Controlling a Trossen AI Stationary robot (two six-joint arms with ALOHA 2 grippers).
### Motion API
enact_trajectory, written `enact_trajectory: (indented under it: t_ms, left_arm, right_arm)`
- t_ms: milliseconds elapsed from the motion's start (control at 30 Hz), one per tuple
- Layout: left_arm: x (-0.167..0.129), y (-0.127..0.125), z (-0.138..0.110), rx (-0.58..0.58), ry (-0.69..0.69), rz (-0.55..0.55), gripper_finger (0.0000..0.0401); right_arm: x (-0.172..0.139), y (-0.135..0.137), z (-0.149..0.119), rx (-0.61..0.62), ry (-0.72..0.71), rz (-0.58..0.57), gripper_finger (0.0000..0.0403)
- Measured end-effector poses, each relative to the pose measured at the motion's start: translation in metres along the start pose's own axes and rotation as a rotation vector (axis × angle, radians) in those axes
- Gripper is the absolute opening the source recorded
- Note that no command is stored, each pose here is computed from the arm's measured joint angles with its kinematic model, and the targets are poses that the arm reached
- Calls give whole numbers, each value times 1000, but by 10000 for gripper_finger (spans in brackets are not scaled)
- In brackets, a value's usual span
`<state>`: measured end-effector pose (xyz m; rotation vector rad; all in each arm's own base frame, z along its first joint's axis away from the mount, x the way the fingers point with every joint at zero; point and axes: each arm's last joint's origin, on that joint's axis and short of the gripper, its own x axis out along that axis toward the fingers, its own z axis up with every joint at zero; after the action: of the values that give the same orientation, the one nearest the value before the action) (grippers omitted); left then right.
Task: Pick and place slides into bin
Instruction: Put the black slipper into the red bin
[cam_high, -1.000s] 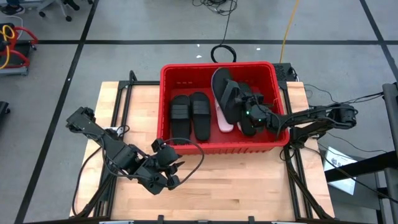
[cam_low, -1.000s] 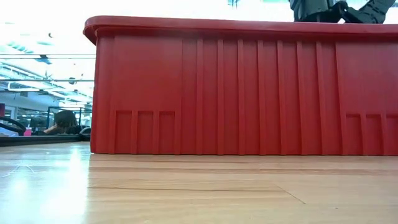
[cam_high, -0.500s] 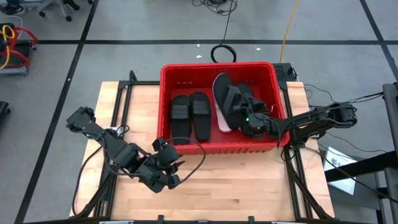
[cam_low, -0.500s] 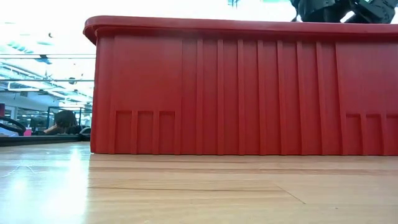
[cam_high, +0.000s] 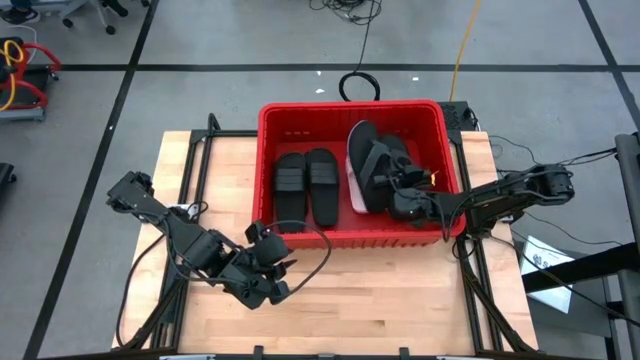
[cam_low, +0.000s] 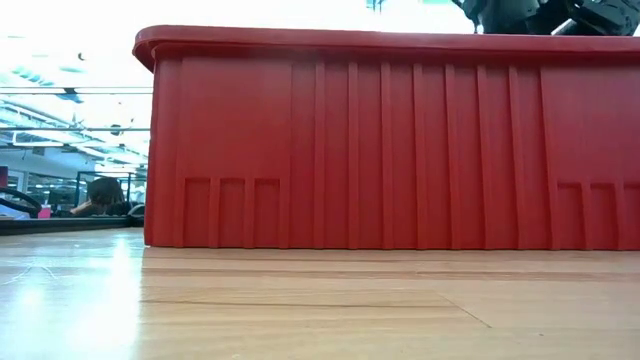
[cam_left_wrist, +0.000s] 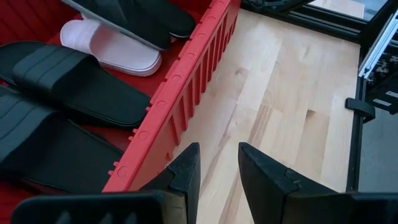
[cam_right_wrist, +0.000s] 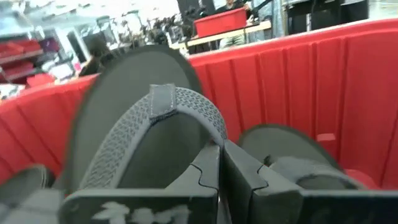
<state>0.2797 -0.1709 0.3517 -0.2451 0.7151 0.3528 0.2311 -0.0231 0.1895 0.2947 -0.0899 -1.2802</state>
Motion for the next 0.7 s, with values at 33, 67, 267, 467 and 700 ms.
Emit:
enact_trajectory:
  t_ms: [33,67,267,467,700]
  left_arm:
    - [0,0,0,0,0,0,106]
    - [0,0,0,0,0,0,106]
    - [0,0,0,0,0,0,106]
    - [0,0,0,-1,0,-1,106]
    - [0,-1,-1,-3,25,-24,106]
  right_arm:
    - [0,0,-1,-14,11,8,0]
    - [0,-1,-2,-30,23,17,0]
    - [0,-2,-3,-58,24,9,0]
    - [0,-2,-5,-77,32,10,6]
    - [0,-3,-6,-96,36,6,20]
